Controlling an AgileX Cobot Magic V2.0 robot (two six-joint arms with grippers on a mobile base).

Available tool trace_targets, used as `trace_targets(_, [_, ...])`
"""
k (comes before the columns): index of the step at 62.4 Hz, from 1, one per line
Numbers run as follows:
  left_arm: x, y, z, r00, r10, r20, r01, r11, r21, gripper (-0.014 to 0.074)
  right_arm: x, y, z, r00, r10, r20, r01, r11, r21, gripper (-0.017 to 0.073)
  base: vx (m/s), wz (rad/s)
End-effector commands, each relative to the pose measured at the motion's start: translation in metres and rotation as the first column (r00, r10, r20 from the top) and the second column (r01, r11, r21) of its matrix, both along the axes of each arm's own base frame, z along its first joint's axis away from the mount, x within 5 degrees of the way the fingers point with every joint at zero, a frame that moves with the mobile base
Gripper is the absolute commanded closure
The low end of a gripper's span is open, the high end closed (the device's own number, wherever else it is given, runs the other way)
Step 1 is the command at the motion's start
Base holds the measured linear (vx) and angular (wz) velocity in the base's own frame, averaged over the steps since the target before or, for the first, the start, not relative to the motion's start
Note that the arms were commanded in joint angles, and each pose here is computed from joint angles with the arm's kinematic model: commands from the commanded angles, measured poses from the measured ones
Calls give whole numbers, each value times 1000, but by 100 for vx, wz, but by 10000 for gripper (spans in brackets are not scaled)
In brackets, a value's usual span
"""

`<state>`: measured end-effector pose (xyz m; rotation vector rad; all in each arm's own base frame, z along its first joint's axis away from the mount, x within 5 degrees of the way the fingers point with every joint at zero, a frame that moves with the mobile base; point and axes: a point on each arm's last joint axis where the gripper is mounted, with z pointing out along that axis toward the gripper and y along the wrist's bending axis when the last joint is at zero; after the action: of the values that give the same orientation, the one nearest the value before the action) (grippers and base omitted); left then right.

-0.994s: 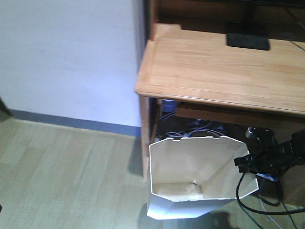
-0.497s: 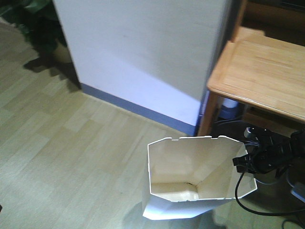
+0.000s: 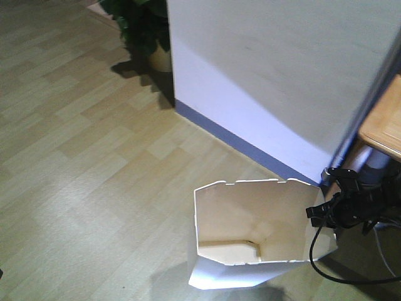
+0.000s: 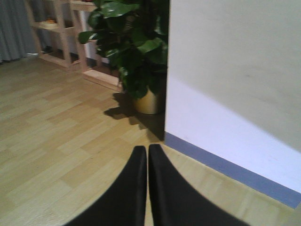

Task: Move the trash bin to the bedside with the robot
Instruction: 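Turn the base away from the desk, holding the bin in the right gripper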

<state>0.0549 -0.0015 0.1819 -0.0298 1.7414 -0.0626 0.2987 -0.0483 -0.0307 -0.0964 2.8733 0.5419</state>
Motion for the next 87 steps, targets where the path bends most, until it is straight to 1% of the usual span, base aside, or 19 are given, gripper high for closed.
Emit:
trace_targets(1, [1, 0, -3, 999, -3, 53, 4, 1000, -14, 599, 14, 11, 31, 995, -10, 97, -7, 985, 172, 566, 5, 46])
trace_targets(55, [1, 0, -3, 999, -3, 53, 4, 1000, -14, 599, 14, 11, 30, 995, -12, 97, -5, 986, 169, 566, 11, 59])
trace_targets(87, [1, 0, -3, 999, -3, 53, 4, 1000, -14, 599, 14, 11, 30, 995, -12, 97, -4, 985, 171, 566, 21, 31])
